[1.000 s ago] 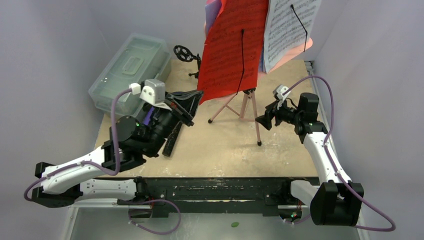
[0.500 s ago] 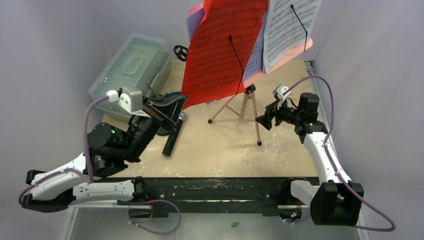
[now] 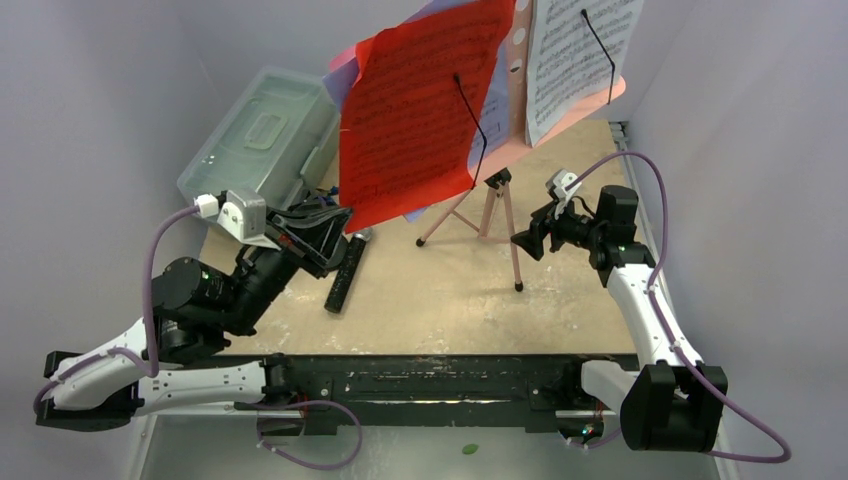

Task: Pack up the instrument practice props
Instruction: Pick up the sheet music from the music stand, then place the sheet music at the center of the board.

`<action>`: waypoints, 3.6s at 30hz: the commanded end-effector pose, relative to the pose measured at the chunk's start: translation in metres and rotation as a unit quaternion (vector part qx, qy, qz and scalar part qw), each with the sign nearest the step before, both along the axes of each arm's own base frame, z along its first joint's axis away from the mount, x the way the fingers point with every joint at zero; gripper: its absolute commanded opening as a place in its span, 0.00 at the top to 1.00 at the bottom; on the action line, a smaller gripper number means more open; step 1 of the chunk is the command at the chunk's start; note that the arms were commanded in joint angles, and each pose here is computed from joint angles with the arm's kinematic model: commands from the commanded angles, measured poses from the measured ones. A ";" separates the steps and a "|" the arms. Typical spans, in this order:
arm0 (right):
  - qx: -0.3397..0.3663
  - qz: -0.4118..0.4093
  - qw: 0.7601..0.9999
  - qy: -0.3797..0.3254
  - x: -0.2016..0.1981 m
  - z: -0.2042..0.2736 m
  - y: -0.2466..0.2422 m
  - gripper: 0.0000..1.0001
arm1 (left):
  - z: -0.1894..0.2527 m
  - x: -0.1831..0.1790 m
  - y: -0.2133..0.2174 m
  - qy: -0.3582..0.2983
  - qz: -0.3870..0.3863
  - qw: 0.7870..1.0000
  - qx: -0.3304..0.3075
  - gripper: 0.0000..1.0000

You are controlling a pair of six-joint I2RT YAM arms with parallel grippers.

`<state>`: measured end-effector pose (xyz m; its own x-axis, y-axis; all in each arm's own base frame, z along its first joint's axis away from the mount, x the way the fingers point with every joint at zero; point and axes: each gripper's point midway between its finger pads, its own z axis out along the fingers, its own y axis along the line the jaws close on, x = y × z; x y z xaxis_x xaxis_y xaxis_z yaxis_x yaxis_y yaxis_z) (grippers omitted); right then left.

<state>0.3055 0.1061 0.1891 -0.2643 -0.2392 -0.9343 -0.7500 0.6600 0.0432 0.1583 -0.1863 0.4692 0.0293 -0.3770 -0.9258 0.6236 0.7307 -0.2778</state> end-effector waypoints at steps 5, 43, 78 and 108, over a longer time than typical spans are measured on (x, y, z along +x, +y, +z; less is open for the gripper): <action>-0.002 0.003 1.000 -0.019 0.008 0.013 -0.001 0.20 | -0.007 0.002 0.014 0.002 0.017 1.000 0.018 1.00; 0.001 0.020 0.999 -0.029 0.002 0.020 0.003 0.19 | 0.039 -0.012 -0.039 -0.038 -0.070 0.997 -0.006 0.87; 0.002 0.022 0.999 -0.028 0.001 0.020 0.003 0.18 | 0.107 0.011 -0.037 -0.097 0.009 0.993 0.063 0.91; 0.006 0.032 0.999 -0.035 -0.003 0.026 0.006 0.17 | 0.245 -0.024 -0.020 -0.231 -0.034 0.965 -0.123 1.00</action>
